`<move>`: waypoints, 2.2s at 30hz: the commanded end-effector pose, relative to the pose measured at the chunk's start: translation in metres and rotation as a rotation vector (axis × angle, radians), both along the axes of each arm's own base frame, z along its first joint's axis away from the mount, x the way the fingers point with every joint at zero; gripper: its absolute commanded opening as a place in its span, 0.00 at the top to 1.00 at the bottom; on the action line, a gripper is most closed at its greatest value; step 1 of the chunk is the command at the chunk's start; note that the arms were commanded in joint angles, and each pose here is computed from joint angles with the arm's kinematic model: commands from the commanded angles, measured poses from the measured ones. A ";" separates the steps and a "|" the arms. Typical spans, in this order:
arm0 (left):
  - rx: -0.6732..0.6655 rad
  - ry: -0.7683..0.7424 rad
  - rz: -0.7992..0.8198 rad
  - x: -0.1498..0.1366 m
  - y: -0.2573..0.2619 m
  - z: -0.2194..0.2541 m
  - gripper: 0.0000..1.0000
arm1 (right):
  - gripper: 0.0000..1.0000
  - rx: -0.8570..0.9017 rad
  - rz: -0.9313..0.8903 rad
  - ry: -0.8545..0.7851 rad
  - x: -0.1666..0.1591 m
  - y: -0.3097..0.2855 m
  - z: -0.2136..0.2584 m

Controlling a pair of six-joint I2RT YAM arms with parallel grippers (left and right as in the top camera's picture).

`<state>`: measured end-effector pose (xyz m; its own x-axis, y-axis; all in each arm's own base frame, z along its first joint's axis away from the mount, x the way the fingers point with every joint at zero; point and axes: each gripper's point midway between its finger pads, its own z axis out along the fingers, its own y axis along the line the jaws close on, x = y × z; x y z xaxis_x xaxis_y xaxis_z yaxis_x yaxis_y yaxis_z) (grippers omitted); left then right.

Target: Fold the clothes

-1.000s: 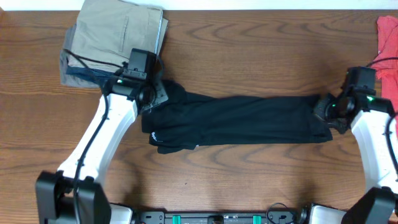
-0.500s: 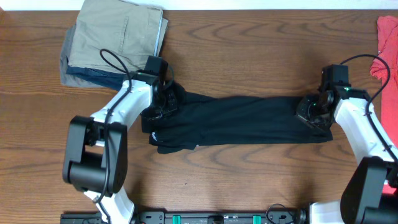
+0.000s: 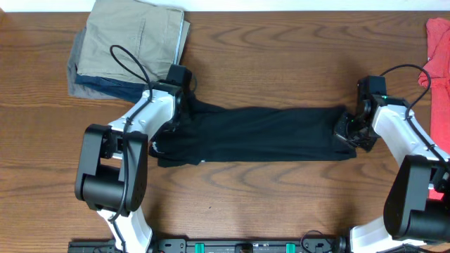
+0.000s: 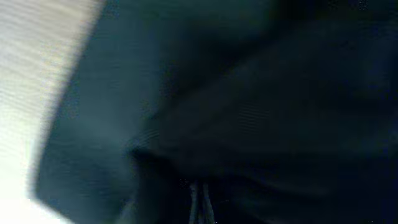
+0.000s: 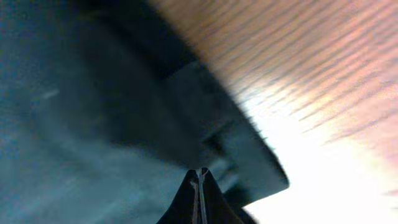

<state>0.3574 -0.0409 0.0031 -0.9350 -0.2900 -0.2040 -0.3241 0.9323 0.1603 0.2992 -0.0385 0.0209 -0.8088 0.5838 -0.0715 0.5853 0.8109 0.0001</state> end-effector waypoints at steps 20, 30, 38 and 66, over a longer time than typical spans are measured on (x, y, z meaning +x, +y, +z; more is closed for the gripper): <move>0.101 -0.199 0.190 -0.030 0.039 0.113 0.20 | 0.60 -0.108 -0.089 -0.100 0.017 -0.052 0.055; 0.059 -0.122 0.180 -0.043 0.031 0.103 0.02 | 0.11 0.059 0.121 -0.228 0.048 -0.053 0.046; 0.061 -0.118 0.180 -0.044 0.031 0.103 0.02 | 0.07 0.282 0.264 -0.214 0.054 -0.020 0.008; 0.067 -0.099 0.179 -0.048 0.033 0.102 0.02 | 0.99 0.318 0.061 -0.027 0.012 -0.019 0.010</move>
<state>0.3109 -0.0107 0.1094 -0.8434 -0.4257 -0.3279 -0.4951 0.8527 0.1664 0.3098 -0.0343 0.0079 -0.8784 0.4495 0.1626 0.4776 0.8112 0.3375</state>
